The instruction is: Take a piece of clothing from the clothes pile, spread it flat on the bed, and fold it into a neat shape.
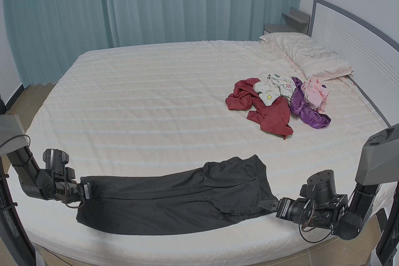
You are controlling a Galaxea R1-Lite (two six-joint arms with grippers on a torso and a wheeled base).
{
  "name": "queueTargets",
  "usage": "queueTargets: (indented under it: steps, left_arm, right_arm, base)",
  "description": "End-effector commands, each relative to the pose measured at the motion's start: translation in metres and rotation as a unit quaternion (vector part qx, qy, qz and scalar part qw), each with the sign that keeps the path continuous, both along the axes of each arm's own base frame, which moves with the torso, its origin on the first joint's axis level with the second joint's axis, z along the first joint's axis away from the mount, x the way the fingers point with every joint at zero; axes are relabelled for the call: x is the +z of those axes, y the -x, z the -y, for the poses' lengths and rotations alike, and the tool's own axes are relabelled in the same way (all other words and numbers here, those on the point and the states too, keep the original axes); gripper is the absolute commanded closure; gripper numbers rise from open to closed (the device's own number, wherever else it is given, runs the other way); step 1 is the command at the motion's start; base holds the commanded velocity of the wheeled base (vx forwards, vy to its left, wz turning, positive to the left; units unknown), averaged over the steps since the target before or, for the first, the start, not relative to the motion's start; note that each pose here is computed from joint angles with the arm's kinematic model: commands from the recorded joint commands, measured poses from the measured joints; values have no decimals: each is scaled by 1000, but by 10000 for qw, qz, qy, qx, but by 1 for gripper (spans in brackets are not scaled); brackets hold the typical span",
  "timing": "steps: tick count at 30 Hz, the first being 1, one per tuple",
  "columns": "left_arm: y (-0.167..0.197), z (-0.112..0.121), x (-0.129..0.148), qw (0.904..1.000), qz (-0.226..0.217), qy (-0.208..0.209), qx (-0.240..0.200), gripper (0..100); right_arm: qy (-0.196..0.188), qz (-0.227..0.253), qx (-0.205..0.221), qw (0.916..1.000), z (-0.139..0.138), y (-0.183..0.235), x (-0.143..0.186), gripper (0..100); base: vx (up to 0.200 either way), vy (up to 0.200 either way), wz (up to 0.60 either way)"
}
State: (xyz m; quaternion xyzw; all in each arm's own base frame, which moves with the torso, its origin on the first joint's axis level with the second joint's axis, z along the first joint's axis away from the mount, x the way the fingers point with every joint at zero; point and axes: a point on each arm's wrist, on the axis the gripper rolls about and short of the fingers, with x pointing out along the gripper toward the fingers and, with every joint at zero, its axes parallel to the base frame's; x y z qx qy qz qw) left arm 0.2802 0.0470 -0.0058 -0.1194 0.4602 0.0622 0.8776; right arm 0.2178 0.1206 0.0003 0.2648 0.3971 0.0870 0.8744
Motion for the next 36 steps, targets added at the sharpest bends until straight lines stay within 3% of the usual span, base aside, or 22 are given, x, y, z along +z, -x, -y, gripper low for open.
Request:
queueTargets:
  steps: [1, 12, 18, 20, 21, 24, 28, 35, 36]
  left_arm:
    - [5, -33, 28, 9985, 358, -221, 339, 100]
    - [18, -114, 41, 9918, 342, -310, 1191, 100]
    - [25, -117, 55, 9910, 227, -264, 1290, 100]
    - [29, -109, 59, 9919, 151, -243, 1235, 100]
    - [27, -87, 63, 9949, 43, -232, 981, 100]
    - [30, -63, 68, 9951, -146, -245, 941, 100]
    - [24, 14, 79, 9941, -338, -100, 1026, 100]
    - [24, 109, 86, 9960, -516, 64, 724, 100]
    - [24, 109, 86, 9960, -516, 64, 724, 100]
  right_arm:
    - [-30, 53, -17, 10000, 1, 0, 0, 0]
    - [-52, 93, -24, 9999, 1, 0, 2, 0]
    - [-56, 100, -17, 9999, 1, 0, 3, 0]
    - [-51, 103, -12, 9999, 1, 0, 3, 0]
    - [-54, 110, -12, 9999, 1, 0, 3, 0]
    - [-45, 106, -15, 9999, 1, 0, 3, 0]
    - [-35, 111, -5, 9999, 1, 0, 3, 0]
    - [-33, 121, -8, 9999, 2, 0, 3, 0]
    - [-33, 121, -8, 9999, 2, 0, 3, 0]
  base:
    - [0, 0, 0]
    - [0, 0, 0]
    - [0, 0, 0]
    - [0, 0, 0]
    - [0, 0, 0]
    - [0, 0, 0]
    - [0, 0, 0]
    - [0, 0, 0]
    - [0, 0, 0]
